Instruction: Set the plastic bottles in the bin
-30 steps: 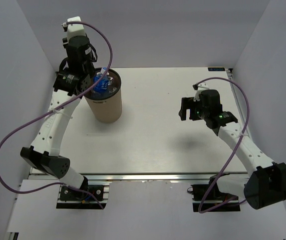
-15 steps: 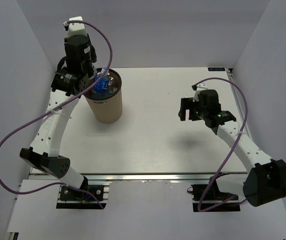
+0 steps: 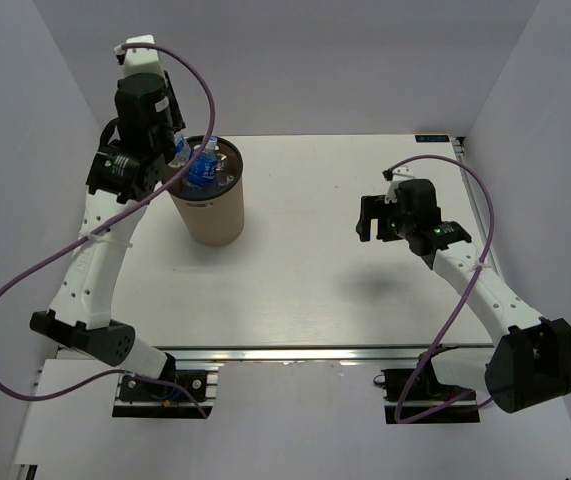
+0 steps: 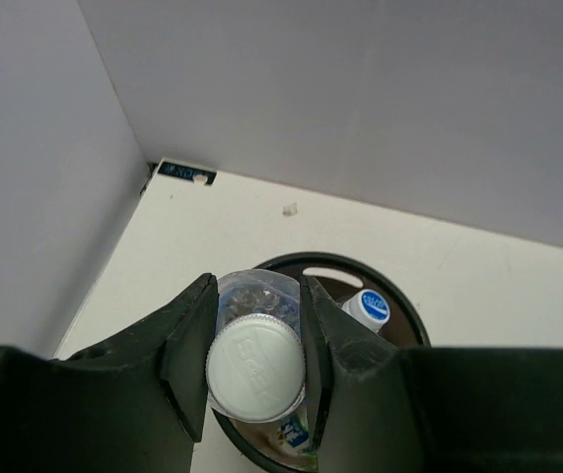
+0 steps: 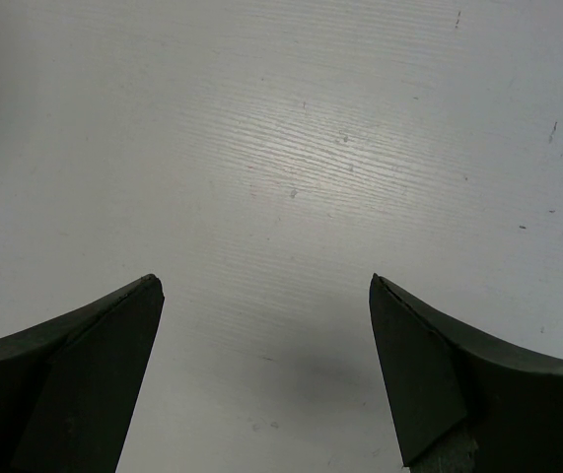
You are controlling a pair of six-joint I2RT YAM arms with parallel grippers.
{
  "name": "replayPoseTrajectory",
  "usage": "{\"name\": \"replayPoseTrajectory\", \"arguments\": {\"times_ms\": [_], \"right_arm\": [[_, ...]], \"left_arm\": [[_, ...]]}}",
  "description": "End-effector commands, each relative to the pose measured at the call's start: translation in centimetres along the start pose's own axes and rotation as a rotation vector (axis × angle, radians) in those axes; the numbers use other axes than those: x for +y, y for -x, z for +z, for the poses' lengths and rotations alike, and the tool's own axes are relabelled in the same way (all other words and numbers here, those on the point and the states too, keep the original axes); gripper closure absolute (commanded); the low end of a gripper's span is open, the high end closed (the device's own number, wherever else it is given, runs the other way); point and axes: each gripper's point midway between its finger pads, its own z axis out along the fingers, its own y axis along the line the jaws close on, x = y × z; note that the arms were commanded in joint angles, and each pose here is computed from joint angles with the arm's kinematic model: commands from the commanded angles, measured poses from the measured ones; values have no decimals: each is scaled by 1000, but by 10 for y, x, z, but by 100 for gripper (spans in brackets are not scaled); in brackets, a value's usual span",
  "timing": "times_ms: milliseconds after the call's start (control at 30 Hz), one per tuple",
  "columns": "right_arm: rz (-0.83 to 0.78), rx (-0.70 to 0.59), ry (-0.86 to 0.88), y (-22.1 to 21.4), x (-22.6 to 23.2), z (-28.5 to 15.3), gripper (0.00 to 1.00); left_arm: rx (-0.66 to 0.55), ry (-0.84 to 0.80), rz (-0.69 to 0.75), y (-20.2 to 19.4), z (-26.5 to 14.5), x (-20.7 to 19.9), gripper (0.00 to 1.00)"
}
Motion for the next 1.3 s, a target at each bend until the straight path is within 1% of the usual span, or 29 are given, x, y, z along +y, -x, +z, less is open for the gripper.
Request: {"name": "replayPoseTrajectory", "arguments": {"times_ms": [0,100,200,333,500,600,667,800,900,1000,1100,1167,1200,1267], "right_arm": [[-4,-45,-2,16,0,-1,11],[-4,-46,-7,16,-1,-1,11],[-7,-49,-6,18,-1,-1,11],[-9,-55,-2,20,0,-3,11],[-9,-56,1,19,0,-4,11],[-7,-50,0,17,0,-4,11],[-7,-50,-3,17,0,-5,11],[-7,-52,-3,18,0,-6,11],[-7,-50,-3,16,0,-6,11],[-7,-49,-5,16,-1,-6,11],[-7,-52,-7,17,-1,-7,11],[-7,-54,-7,17,-1,-7,11],[-7,-54,-6,17,-1,-7,11],[-6,-55,-5,17,-1,-8,11]], "left_arm": [[85,20,38,-30,10,-4,100],[114,-35,30,-38,13,-17,100],[107,-68,9,-37,10,-21,100],[105,-42,9,-38,10,-16,100],[176,-18,65,-65,29,-23,100],[217,-18,103,-82,42,-31,97],[241,-23,124,-92,47,-35,93],[301,7,181,-120,63,-38,88],[327,11,195,-130,68,-40,83],[349,0,202,-143,71,-44,81],[352,-14,190,-146,70,-46,80],[339,-18,176,-140,67,-46,80],[333,-20,170,-137,65,-45,78],[306,-32,148,-125,58,-43,70]]}}
